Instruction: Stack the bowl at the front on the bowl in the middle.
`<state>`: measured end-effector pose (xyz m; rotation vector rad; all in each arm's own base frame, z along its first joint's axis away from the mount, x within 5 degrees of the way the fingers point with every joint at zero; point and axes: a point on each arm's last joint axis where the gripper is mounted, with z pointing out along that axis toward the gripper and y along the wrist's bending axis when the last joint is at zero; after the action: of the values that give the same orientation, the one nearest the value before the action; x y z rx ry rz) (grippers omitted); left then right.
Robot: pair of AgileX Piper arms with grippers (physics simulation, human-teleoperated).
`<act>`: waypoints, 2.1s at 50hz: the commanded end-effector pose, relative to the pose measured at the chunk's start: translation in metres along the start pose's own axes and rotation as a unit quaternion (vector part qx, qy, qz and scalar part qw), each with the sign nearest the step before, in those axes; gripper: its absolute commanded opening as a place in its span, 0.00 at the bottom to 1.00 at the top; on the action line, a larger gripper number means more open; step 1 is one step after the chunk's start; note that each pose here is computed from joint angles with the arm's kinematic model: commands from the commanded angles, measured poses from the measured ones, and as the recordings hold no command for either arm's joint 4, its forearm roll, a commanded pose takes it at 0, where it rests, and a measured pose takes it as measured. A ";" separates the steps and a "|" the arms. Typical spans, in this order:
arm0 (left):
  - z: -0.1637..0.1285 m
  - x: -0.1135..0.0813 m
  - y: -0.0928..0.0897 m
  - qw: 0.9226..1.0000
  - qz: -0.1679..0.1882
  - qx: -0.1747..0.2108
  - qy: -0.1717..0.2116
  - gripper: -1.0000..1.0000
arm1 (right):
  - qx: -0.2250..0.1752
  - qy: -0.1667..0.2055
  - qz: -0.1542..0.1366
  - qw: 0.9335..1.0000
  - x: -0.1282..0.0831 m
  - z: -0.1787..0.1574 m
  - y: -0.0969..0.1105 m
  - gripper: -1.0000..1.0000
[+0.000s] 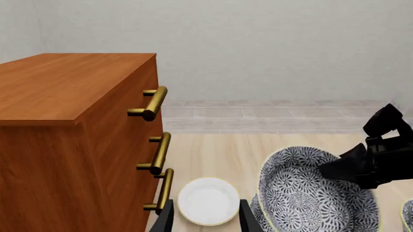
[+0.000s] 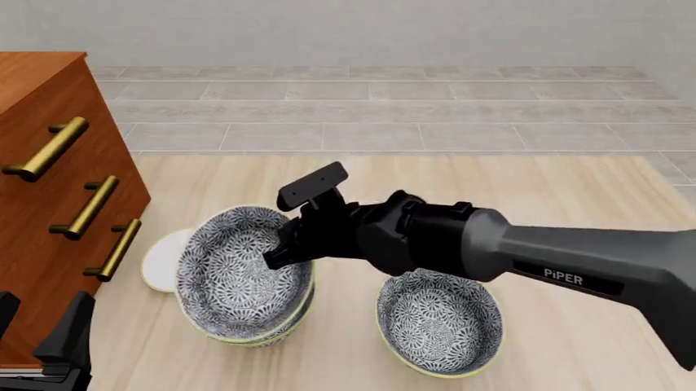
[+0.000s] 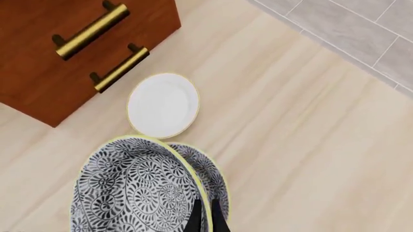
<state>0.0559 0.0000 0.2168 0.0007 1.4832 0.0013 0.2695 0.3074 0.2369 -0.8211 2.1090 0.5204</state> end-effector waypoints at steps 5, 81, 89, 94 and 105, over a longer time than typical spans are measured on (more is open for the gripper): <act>0.000 0.000 0.000 1.000 0.000 -0.001 0.000 1.00 | -0.003 -0.006 0.022 1.000 -0.001 0.000 0.001 0.00; 0.000 0.000 0.000 1.000 0.000 -0.001 0.000 1.00 | 0.016 -0.004 0.039 0.999 0.007 0.023 -0.019 1.00; 0.000 0.000 0.000 1.000 0.000 -0.001 0.000 1.00 | 0.013 -0.010 0.036 0.999 0.003 0.013 -0.017 1.00; 0.000 0.000 0.000 1.000 0.000 -0.001 0.000 1.00 | 0.012 -0.020 0.033 0.999 -0.002 0.000 -0.016 1.00; 0.000 0.000 0.000 1.000 0.000 -0.001 0.000 1.00 | 0.015 -0.046 0.025 0.999 -0.009 -0.038 -0.019 1.00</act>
<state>0.0559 0.0000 0.2168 0.0007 1.4832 0.0013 0.2795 0.2921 0.2379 -0.7380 2.0972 0.5287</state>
